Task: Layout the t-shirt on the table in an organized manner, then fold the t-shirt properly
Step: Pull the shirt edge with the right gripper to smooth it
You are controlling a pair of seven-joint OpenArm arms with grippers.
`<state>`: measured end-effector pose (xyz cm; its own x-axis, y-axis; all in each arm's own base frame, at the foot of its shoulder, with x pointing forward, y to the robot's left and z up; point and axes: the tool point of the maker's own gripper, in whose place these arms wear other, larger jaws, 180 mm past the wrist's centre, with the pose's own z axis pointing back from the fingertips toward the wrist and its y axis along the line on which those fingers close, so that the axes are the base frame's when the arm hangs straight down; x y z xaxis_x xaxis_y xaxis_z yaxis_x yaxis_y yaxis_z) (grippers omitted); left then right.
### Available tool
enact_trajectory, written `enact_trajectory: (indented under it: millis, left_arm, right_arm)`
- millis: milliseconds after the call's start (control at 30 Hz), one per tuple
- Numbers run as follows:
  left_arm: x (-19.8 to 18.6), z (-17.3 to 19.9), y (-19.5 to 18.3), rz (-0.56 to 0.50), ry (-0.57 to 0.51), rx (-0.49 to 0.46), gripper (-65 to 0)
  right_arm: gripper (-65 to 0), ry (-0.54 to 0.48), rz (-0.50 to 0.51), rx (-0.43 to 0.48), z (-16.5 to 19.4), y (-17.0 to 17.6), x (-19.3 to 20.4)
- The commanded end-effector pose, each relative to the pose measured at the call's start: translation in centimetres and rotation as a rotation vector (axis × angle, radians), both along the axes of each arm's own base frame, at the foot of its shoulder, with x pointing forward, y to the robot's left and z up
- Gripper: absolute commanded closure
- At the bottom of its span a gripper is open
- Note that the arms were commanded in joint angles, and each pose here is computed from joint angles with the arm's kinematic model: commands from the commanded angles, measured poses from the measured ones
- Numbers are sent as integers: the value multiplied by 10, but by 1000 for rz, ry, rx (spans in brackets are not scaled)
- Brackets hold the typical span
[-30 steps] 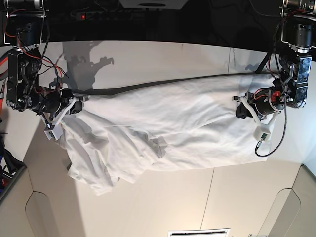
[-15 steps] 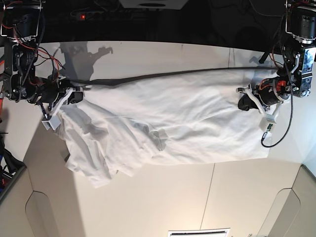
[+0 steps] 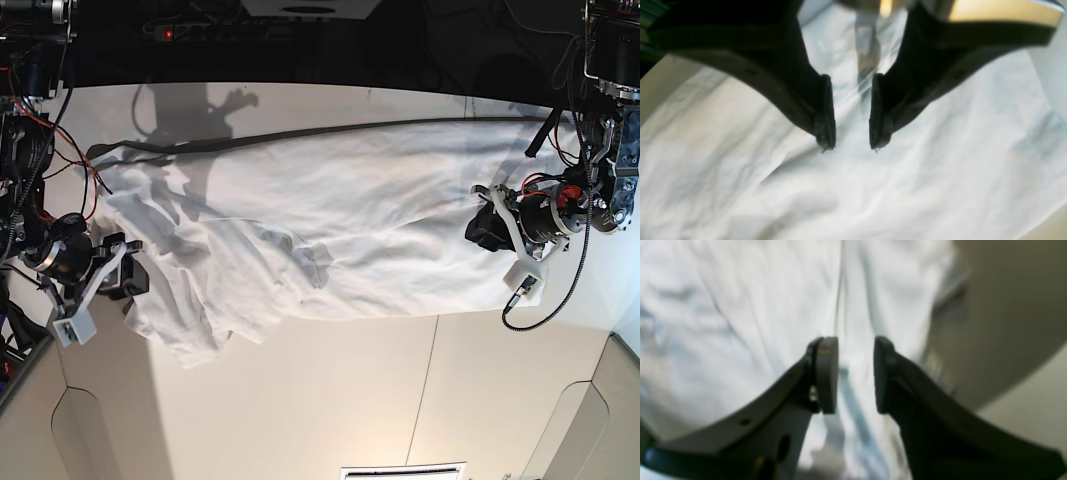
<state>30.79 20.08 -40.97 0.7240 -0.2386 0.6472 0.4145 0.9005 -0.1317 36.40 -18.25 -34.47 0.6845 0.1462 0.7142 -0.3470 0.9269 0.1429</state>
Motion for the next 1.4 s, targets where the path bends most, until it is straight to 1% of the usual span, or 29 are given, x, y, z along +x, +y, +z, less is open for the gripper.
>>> enact_trajectory:
  millis: [0, 67, 167, 233, 300, 367, 433, 500, 567, 667, 767, 900, 1000, 1133, 1167, 1233, 1300, 1367]
  left_arm:
    - [12, 15, 4, 3, -48, -4, -215]
    - [13, 15, 3, 3, -53, -5, -215]
    - [13, 15, 3, 3, -53, -6, -215]
    - [13, 15, 3, 3, -53, -6, -215]
    - [13, 15, 3, 3, -53, -4, -215]
    - [13, 15, 3, 2, -52, -2, -215]
    - [13, 15, 4, 2, -52, -2, -215]
    - [13, 15, 3, 2, -52, -2, -215]
    - [13, 15, 3, 2, -52, -2, -215]
    - [13, 16, 3, 3, -56, -6, -215]
    - [13, 16, 3, 3, -55, -5, -215]
    - [13, 16, 3, 3, -55, -5, -215]
    - [13, 16, 3, 3, -55, -5, -215]
    - [13, 16, 3, 3, -55, -5, -215]
    - [13, 16, 3, 3, -55, -5, -215]
    - [13, 15, 3, 3, -55, -5, -215]
    - [13, 16, 3, 3, -55, -5, -215]
    - [13, 16, 3, 3, -55, -5, -215]
  right_arm:
    - [-183, -97, -16, 4, 26, -2, 23]
    - [-183, -143, -39, 9, 35, 1, 44]
    - [-183, -155, -74, 66, 36, 9, 76]
    - [-183, -140, -111, 98, 32, 11, 98]
    - [-183, -85, -198, 94, 20, 2, 117]
    - [-183, -11, -291, 63, 4, -12, 129]
    - [-183, 60, -385, -3, -14, -32, 132]
    - [-183, 103, -485, -89, -25, -56, 132]
    - [-183, 135, -552, -138, -34, -69, 127]
    - [-183, 163, -576, -168, -43, -73, 121]
    - [-182, 194, -612, -234, -56, -83, 110]
    - [-182, 216, -605, -242, -76, -82, 101]
    - [-182, 196, -596, -236, -86, -75, 101]
    - [-182, 112, -584, -218, -84, -64, 112]
    - [-174, 89, -580, -211, -82, -60, 116]
    - [-133, 51, -572, -198, -78, -51, 123]
    - [-80, 38, -562, -186, -78, -41, 126]
    - [-11, 27, -553, -175, -77, -33, 128]
